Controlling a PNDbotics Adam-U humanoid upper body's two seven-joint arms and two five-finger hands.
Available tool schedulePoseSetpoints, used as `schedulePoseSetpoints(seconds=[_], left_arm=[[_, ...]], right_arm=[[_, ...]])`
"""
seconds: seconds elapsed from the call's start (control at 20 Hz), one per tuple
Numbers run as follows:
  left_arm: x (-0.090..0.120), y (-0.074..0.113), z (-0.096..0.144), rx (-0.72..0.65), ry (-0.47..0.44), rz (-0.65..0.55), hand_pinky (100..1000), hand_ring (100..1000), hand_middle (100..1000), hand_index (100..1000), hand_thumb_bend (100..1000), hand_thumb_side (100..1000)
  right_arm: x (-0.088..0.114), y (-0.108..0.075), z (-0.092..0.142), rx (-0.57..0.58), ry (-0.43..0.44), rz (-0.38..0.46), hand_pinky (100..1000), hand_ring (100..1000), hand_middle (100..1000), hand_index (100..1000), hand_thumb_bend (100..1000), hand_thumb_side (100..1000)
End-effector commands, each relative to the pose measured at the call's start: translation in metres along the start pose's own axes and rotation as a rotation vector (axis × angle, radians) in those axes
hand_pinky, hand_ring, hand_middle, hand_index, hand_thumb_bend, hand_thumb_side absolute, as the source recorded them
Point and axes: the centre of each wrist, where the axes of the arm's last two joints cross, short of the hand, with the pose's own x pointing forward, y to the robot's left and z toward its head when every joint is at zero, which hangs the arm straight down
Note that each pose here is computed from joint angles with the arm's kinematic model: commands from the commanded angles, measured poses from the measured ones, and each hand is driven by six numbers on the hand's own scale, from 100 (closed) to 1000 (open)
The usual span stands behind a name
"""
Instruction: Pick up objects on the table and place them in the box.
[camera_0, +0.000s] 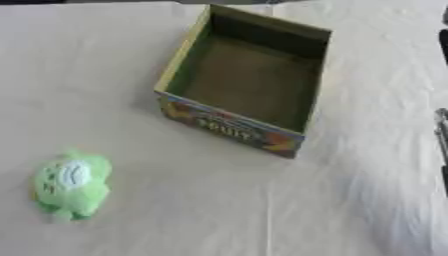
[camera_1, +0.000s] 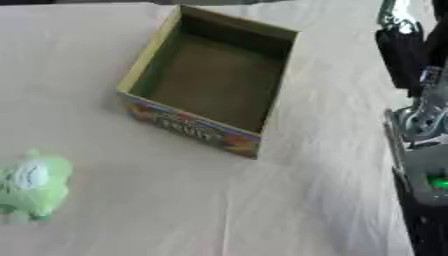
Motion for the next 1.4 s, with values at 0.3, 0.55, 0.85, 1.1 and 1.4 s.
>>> schedulePoseSetpoints(seconds=[0.3,0.55,0.85,1.1,1.4], left_arm=[[0.01,0.014,-0.016,-0.138,-0.135,-0.036,975,879,814,983,450,1000],[0.021,0.011,-0.022,-0.228,-0.144,0.018,998,893,829,990,512,1000],[0.025,0.007,-0.023,-0.372,-0.123,0.053,1000,904,838,997,641,971],[0.026,0.005,-0.021,-0.45,-0.109,0.042,1000,923,852,1000,680,811],[0.029,-0.001,-0.018,-0.562,-0.108,0.088,1000,936,874,1000,554,680]], right_arm=[[0.004,-0.003,-0.004,0.018,-0.027,0.008,687,782,739,831,100,511],[0.005,-0.002,-0.004,0.025,-0.027,0.004,687,782,739,831,100,512],[0.005,-0.001,-0.004,0.03,-0.027,0.001,688,782,738,829,100,513],[0.005,0.0,-0.004,0.034,-0.026,-0.004,688,782,737,829,100,513],[0.005,0.0,-0.003,0.037,-0.024,-0.006,689,782,736,829,100,514]])
